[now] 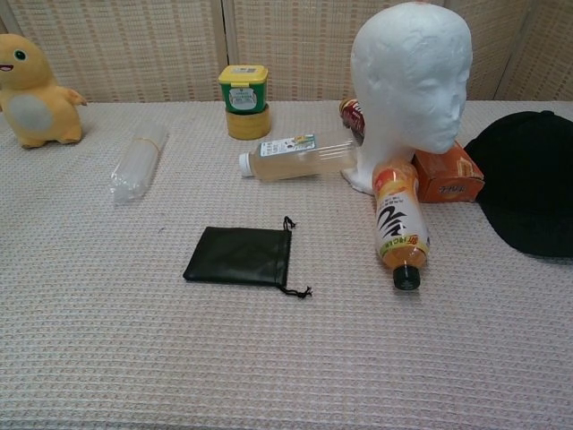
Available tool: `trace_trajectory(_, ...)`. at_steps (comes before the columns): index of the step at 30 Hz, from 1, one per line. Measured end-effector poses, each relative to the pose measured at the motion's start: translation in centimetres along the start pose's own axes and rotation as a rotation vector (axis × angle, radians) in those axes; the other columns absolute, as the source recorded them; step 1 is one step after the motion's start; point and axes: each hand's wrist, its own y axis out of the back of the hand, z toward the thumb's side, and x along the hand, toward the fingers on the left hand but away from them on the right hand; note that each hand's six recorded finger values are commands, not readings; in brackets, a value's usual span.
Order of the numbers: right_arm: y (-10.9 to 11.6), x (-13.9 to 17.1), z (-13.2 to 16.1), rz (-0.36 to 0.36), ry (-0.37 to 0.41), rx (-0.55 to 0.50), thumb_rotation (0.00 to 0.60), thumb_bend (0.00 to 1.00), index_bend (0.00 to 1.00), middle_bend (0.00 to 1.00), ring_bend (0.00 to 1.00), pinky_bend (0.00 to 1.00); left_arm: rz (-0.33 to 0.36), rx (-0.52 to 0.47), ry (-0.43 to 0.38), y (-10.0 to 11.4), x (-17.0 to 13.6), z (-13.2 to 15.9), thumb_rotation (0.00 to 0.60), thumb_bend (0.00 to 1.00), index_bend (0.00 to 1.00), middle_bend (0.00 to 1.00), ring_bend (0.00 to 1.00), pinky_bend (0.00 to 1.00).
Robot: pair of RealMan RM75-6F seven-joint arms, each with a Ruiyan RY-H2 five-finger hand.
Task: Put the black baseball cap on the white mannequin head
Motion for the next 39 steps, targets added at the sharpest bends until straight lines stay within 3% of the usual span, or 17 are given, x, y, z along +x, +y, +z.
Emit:
trace_trajectory(11,-6.3,-0.1,1.7,0.077,-0.161,-0.217,0.6,0.15,0.39,0.0,0.0,0.0,0.008,-0.017,0.005,0.5,-0.2,-0.2,0.6,0.19,0.04,0.0,0.0,0.03)
trace_trajectory(31,-7.9,-3.5,4.8,0.089,-0.183,-0.282,0.6,0.17,0.4,0.0,0.0,0.0,0.02,-0.016,0.026,0.8,-0.2,-0.8,0.6,0.19,0.04,0.0,0.0,0.03)
trace_trajectory(39,-8.3,-4.7,6.2,0.089,-0.182,-0.303,0.6,0.18,0.41,0.0,0.0,0.0,0.055,-0.006,0.065,1.5,-0.1,-1.6,0.6,0.19,0.04,0.0,0.0,0.03)
